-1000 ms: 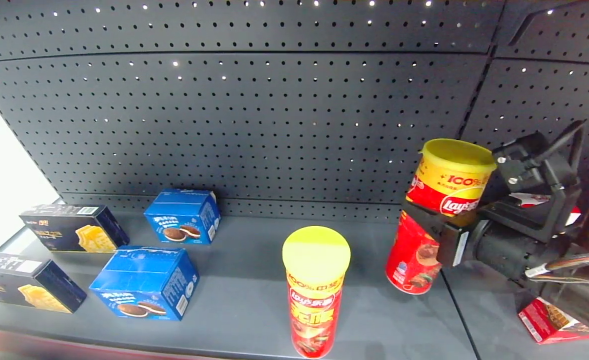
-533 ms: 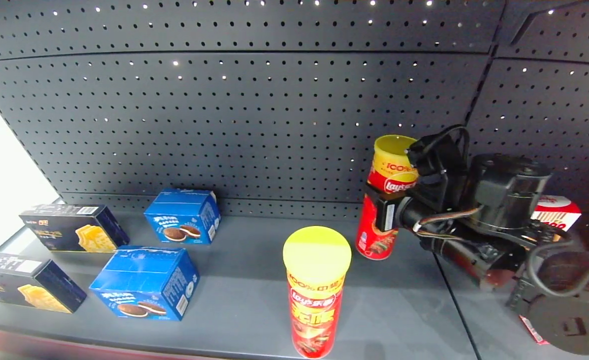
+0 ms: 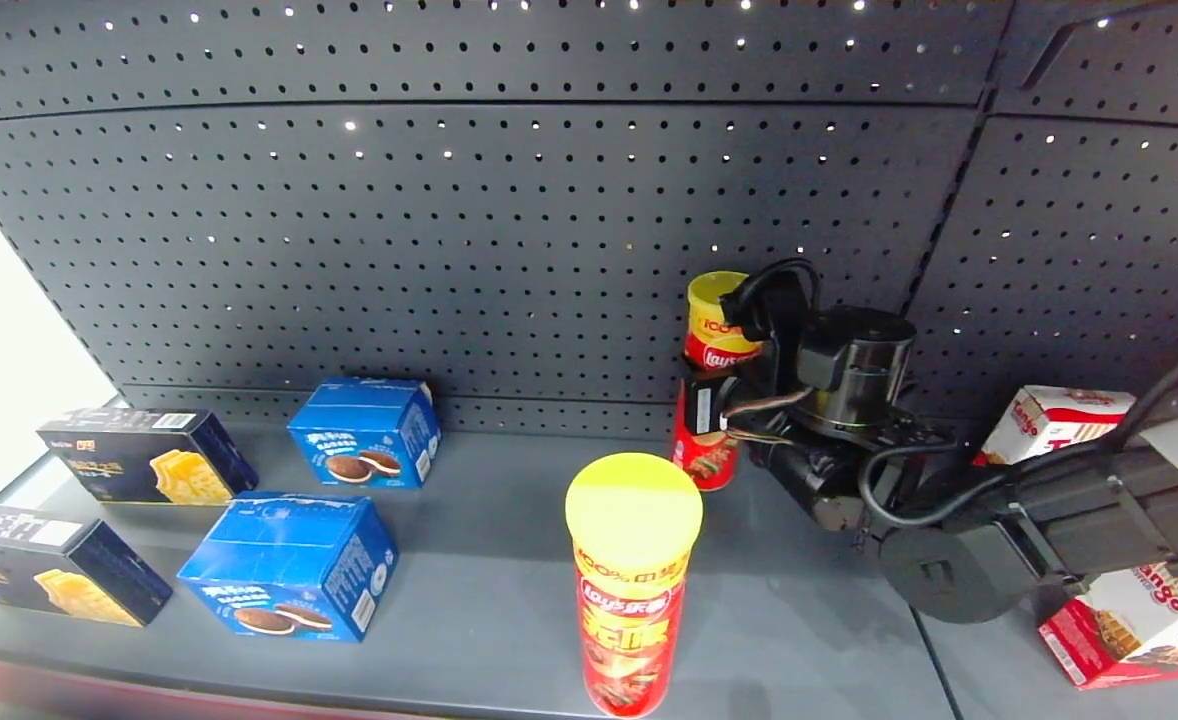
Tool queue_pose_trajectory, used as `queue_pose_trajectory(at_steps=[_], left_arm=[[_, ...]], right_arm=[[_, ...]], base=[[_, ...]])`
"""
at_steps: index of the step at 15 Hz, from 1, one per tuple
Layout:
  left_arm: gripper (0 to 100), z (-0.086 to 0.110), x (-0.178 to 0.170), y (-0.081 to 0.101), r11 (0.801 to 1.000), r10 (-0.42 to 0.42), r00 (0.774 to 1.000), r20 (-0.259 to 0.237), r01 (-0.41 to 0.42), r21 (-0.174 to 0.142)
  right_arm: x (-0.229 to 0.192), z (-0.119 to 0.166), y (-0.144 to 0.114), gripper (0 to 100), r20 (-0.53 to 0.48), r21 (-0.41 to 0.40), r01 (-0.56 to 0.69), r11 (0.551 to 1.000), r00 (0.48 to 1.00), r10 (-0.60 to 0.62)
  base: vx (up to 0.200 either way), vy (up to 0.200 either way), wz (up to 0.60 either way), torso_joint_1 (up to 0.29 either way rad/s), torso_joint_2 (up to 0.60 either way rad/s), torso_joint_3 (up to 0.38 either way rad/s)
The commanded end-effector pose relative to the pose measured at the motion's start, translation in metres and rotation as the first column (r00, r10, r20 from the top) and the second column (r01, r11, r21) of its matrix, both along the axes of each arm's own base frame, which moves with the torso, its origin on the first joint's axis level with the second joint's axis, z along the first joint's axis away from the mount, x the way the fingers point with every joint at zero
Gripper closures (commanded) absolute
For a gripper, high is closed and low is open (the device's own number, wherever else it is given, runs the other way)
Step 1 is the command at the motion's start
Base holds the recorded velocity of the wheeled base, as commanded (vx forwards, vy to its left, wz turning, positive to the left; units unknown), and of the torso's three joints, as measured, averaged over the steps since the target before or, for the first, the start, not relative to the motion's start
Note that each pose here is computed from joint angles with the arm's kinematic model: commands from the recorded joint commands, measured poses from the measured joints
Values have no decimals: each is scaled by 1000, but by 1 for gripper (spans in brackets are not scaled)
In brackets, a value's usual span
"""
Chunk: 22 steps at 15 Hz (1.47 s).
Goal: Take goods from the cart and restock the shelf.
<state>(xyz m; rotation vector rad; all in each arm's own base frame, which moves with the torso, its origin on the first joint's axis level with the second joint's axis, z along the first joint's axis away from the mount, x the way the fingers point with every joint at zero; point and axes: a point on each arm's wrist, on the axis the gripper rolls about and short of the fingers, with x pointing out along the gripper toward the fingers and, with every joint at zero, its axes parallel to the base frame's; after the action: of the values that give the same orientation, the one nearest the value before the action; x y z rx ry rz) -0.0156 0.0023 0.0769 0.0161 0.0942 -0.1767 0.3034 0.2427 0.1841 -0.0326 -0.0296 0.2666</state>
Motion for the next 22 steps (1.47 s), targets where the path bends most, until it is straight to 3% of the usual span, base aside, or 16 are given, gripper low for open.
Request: queue_pose_trajectory(at_steps=[1, 22], left_arm=[[0, 0, 0, 0, 1000, 0, 1000, -1, 0, 1], [0, 0, 0, 0, 1000, 0, 1000, -1, 0, 1]], right_arm=[[8, -7, 7, 100, -6, -10, 0, 1000, 1000, 0], [1, -16, 31, 100, -13, -4, 72, 997, 997, -72]], base=[[0, 0, 0, 0, 0, 0], [0, 0, 0, 0, 0, 0]])
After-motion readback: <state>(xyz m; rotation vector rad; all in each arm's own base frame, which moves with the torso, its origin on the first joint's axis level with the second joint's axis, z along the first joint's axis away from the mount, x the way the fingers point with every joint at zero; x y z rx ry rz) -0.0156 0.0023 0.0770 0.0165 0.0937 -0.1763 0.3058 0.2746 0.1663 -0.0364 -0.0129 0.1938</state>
